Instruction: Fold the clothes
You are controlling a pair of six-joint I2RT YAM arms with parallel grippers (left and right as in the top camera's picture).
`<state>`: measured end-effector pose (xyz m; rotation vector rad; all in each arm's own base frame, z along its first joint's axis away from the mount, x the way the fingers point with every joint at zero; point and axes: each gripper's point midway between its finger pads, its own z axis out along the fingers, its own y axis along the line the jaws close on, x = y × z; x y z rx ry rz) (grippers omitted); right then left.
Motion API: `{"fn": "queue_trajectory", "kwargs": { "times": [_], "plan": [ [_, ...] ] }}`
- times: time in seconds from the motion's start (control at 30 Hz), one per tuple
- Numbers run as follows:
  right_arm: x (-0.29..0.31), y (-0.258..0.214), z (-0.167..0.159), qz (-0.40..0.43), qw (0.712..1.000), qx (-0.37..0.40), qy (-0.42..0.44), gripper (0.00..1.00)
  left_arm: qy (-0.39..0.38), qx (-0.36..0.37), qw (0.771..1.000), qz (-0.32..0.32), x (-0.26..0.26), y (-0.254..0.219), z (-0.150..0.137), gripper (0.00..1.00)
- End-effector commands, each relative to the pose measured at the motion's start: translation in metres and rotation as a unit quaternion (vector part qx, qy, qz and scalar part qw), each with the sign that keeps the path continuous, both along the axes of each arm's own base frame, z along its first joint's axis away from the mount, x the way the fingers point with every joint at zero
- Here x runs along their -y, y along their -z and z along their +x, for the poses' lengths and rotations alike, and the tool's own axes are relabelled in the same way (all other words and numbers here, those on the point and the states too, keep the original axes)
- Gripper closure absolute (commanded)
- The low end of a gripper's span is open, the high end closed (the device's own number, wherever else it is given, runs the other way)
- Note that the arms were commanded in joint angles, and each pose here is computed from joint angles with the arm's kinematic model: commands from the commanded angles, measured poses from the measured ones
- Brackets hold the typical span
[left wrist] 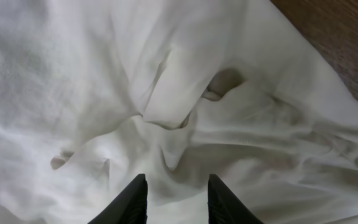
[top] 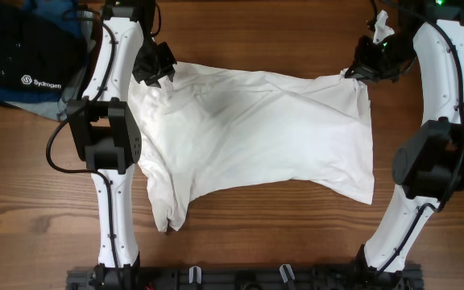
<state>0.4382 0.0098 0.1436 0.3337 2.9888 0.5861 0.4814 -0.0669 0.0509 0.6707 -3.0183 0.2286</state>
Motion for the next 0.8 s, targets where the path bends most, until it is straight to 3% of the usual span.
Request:
{"fn": "queue_trajectory", "kwargs": {
  "times": [0.0,0.57,0.77],
  "plan": [
    [-0.005,-0.014,0.002,0.007,1.0,0.021,-0.007,0.96,0.004,0.013,1.0,0.008,-0.001,-0.012,0.001,0.68],
    [-0.005,-0.014,0.002,0.007,1.0,0.021,-0.007,0.96,0.004,-0.025,1.0,0.018,-0.005,0.019,-0.013,0.69],
    [-0.005,-0.014,0.002,0.007,1.0,0.02,-0.007,0.96,0.004,-0.022,1.0,0.017,-0.004,0.023,-0.011,0.76]
  ]
}}
